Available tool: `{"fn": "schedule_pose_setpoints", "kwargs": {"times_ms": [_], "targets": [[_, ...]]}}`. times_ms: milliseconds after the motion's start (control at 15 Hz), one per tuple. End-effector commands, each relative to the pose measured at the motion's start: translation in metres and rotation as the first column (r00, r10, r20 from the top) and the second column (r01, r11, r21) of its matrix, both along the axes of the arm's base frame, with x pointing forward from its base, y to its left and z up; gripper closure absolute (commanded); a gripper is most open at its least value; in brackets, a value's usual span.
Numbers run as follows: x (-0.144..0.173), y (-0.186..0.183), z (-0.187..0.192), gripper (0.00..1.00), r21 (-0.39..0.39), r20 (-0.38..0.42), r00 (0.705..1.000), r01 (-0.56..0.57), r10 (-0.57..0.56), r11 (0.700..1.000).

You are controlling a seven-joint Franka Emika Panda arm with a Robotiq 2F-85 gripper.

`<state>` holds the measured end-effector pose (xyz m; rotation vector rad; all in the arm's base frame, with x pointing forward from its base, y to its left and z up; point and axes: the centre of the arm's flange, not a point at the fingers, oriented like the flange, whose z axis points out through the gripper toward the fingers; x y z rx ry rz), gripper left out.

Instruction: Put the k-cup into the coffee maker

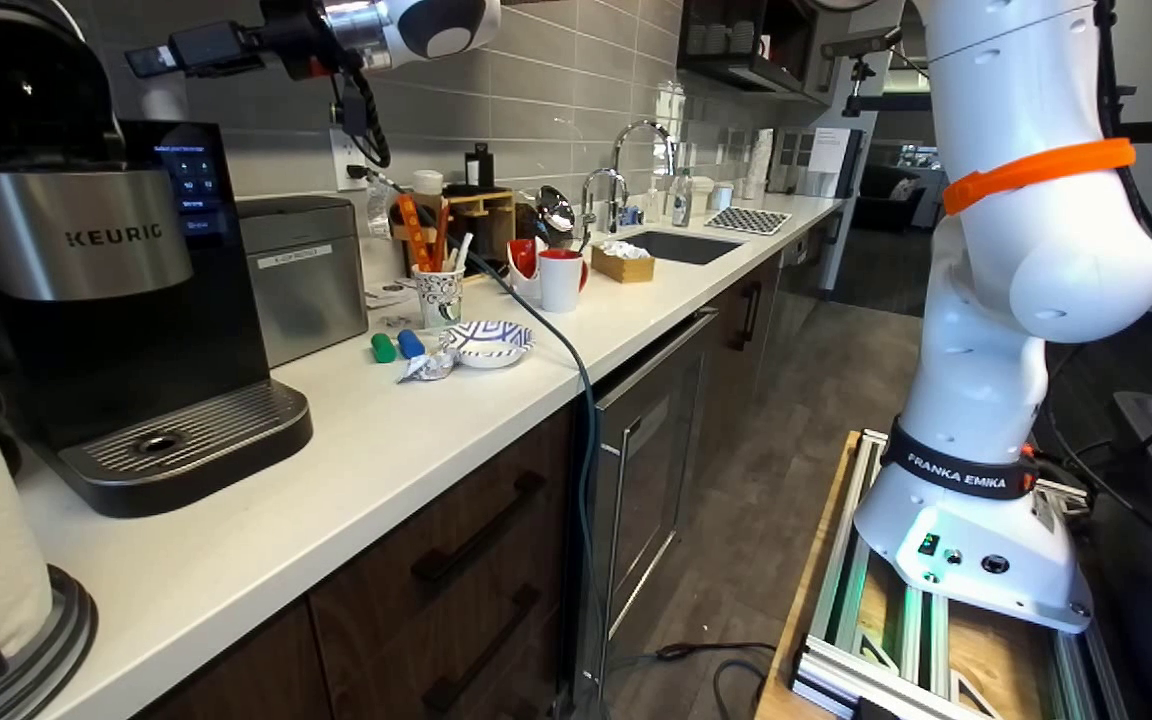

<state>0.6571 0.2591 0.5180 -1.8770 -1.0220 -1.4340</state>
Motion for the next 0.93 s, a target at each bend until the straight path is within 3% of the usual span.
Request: {"fn": "schedule_pose_setpoints", "kwargs": {"times_ms": [0, 200, 533, 867], "targets": [[-0.001, -0.002, 0.003, 0.71, -0.002, 0.015, 0.999, 0.031, -0.031, 1.0], [-0.013, -0.011, 0.013, 0.71, 0.017, 0.019, 1.0, 0.022, -0.023, 1.0], [-0.051, -0.01, 0.033, 0.71, 0.105, 0.041, 0.995, -0.098, 0.094, 0.99], [-0.087, -0.003, 0.025, 0.71, 0.107, 0.055, 0.996, -0.078, 0.073, 0.991]]}}
